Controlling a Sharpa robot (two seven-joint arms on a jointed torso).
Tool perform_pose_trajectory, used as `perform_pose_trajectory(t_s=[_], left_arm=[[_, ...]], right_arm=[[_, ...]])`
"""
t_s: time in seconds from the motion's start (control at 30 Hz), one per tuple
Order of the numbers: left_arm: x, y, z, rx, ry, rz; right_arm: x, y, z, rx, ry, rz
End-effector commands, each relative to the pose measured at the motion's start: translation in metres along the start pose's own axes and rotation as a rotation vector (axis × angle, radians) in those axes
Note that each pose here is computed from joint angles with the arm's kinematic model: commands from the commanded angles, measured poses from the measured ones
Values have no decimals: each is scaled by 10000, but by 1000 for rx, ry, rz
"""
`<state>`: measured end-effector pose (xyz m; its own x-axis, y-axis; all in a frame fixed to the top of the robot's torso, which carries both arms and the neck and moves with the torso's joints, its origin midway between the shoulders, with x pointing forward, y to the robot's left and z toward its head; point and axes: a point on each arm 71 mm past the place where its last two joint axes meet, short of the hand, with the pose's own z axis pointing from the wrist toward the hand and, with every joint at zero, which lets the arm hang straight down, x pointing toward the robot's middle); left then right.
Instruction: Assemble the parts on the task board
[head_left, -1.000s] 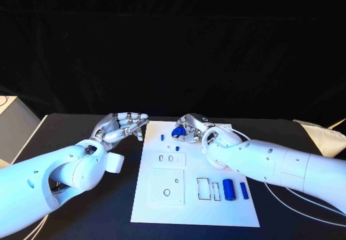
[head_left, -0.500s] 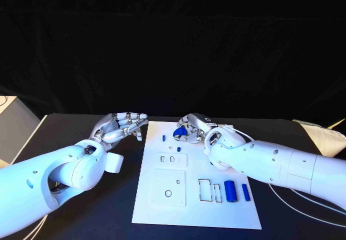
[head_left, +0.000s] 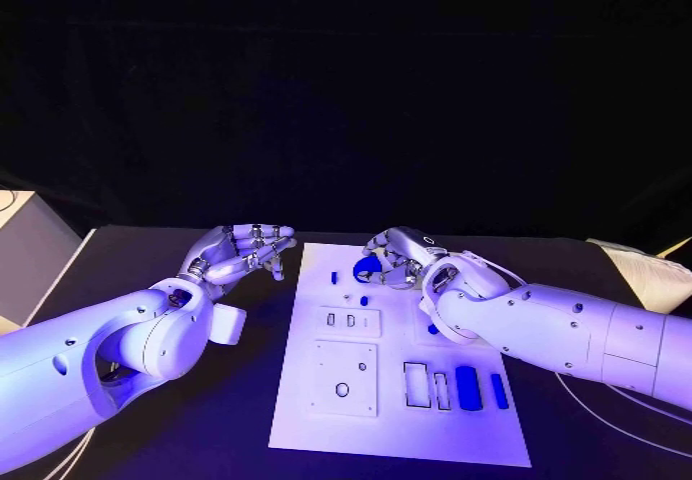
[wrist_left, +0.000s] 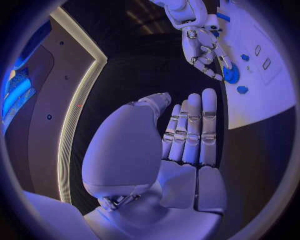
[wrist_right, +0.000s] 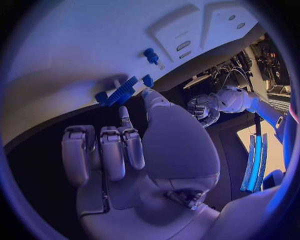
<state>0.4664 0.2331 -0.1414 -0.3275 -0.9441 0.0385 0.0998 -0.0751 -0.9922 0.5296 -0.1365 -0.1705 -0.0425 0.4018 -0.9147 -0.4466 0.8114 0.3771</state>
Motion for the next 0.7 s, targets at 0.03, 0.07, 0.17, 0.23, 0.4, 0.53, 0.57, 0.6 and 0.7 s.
perform_pose_trajectory(t_s=[0.03,0.07,0.17,0.23,0.4,0.53,0.57,0.6,0.7], left_arm=[[17,-12,2,8,16,-3],[16,-12,2,9,16,-3],[15,-12,2,9,16,-3],[15,-12,2,9,16,-3],[14,-10,4,9,15,-3],[10,-10,3,9,14,-2],[9,-10,3,9,14,-2],[8,-10,3,9,14,-2],[8,-10,3,9,13,-2]], right_arm=[[-5,-10,-29,0,-7,-7],[-13,-19,-36,2,-9,-7],[-25,-33,-47,4,-11,-7],[-30,-37,-52,4,-12,-7],[-42,-45,-62,4,-17,-4],[-55,-61,-73,6,-18,-3],[-58,-64,-76,7,-17,-3],[-59,-67,-78,7,-17,-3],[-61,-71,-83,9,-12,-1]])
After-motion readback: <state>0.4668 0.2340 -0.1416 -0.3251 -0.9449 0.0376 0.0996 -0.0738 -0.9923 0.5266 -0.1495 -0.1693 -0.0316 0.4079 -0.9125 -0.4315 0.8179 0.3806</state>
